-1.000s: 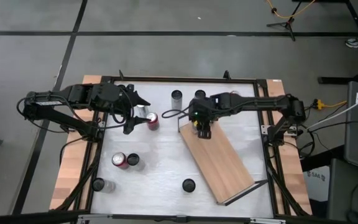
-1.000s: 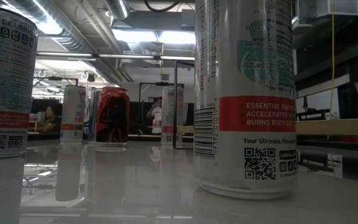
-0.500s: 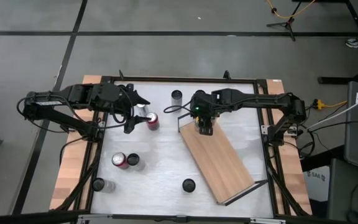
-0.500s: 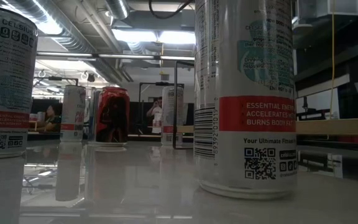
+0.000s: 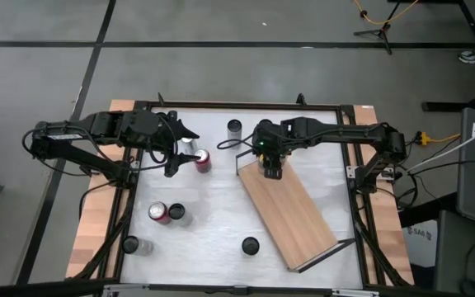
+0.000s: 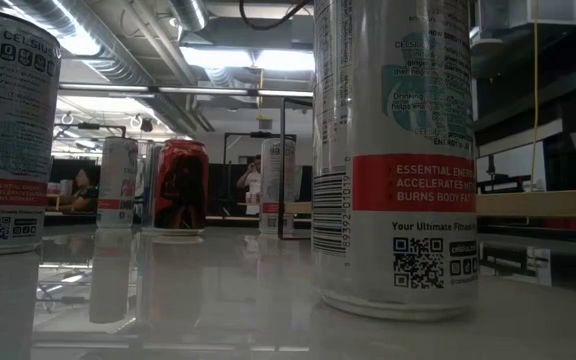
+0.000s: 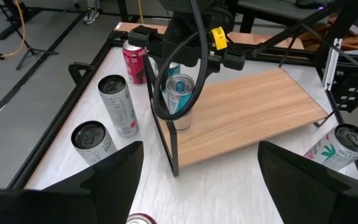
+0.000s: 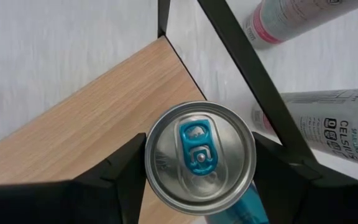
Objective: Place canned beverage on shelf
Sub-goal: Put the blue soda can on the shelf aligned with the other blue soda can
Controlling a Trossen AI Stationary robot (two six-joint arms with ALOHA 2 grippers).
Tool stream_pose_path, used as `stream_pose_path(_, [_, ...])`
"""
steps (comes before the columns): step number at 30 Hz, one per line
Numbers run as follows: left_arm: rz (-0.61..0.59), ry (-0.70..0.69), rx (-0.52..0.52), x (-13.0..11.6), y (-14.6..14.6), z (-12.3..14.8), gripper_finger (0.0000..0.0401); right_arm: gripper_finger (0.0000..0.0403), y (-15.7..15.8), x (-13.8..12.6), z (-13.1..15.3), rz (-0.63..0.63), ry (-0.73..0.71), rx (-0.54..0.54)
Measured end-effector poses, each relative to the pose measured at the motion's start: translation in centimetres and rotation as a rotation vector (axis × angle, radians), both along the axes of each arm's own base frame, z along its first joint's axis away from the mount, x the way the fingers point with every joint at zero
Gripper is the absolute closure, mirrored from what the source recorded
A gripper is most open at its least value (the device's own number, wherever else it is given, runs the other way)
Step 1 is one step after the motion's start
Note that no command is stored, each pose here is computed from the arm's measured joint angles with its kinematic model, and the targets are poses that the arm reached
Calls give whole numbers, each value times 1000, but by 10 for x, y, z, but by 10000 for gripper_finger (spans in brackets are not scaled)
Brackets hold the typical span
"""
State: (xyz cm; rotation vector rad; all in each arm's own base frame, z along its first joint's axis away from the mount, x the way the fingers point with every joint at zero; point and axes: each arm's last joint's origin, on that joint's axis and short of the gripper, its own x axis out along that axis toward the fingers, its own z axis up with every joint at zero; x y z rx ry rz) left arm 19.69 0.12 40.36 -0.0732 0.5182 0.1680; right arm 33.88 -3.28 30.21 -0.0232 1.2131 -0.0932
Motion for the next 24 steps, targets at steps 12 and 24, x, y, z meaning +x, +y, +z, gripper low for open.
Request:
stream_pose_path(12, [1, 0, -1, 0, 0, 0, 91, 168, 0, 1, 0, 0, -8, -1])
stream_pose_path(24, [1, 0, -1, 0, 0, 0, 91, 154, 0, 1, 0, -1, -7, -12])
